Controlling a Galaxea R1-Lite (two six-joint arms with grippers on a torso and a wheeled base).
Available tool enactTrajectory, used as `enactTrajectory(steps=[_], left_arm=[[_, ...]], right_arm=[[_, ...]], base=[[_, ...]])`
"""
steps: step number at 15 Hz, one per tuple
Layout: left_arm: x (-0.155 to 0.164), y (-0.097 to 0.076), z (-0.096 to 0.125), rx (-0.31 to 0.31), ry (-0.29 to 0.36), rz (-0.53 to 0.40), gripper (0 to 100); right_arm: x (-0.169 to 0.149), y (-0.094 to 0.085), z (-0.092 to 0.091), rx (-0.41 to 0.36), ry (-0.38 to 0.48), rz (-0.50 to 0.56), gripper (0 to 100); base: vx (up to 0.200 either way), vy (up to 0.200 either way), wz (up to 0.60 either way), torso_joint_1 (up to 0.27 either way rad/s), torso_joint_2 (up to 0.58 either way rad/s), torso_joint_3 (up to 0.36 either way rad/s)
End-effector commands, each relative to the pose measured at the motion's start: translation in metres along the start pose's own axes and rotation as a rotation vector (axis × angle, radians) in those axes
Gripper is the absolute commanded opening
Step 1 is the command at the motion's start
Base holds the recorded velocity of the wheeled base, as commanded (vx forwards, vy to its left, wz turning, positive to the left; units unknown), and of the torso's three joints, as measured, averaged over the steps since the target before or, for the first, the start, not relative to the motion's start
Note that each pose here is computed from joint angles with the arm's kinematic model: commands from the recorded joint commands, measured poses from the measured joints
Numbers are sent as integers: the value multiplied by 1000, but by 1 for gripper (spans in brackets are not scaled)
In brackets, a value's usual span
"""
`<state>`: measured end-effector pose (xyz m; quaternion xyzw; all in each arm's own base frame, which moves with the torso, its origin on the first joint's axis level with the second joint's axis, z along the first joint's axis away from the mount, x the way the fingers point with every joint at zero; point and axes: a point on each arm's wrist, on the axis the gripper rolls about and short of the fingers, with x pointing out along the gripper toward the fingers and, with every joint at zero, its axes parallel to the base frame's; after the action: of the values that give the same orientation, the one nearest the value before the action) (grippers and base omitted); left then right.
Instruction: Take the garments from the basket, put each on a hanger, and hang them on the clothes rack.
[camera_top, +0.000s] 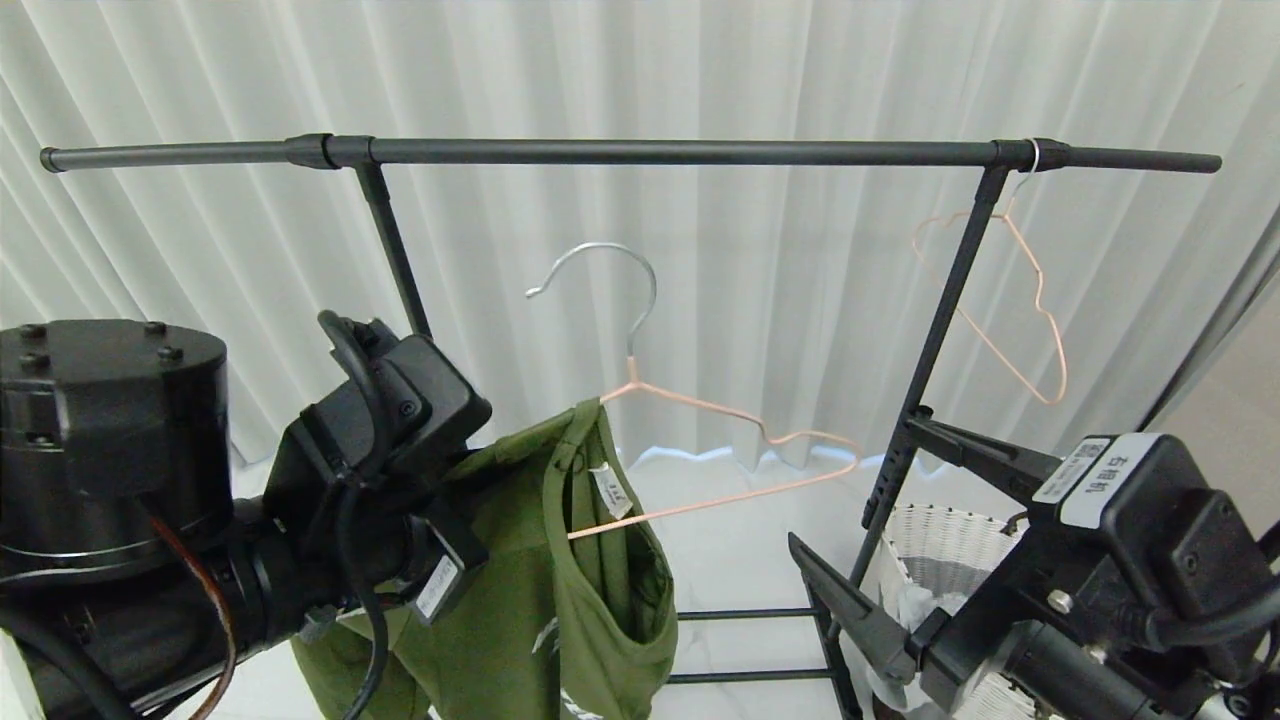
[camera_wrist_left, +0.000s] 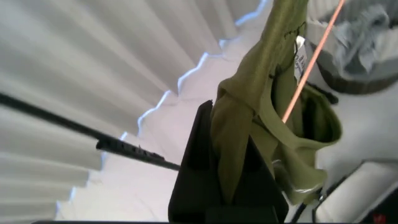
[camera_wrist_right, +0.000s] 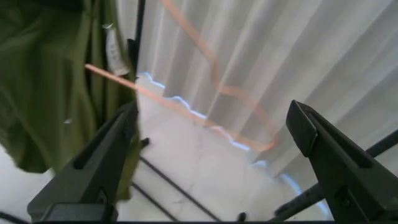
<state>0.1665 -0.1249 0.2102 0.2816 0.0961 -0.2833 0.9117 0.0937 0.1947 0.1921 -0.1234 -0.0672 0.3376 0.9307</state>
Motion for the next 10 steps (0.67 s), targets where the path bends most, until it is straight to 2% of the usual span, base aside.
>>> enactTrajectory(steps=[1,3,6,8,10], left_arm=[[0,4,10,-66,-14,49,0],[-4,9,20,-131,-59,62,0],[-9,13,34,-142,-113,70,0],[-10,11,37,-140,-124,63,0],[-11,10,40,-139,-139,53,0]], right_arm=[[9,12,-7,54,36,27,100],[24,20,-10,153,68,27,100],[60,34,3,319,117,21,100],[75,42,-2,380,169,13,100],[86,45,-18,369,219,-7,100]], base=[[0,0,0,0,0,0],[0,0,0,0,0,0],[0,0,0,0,0,0],[0,0,0,0,0,0],[0,0,0,0,0,0]])
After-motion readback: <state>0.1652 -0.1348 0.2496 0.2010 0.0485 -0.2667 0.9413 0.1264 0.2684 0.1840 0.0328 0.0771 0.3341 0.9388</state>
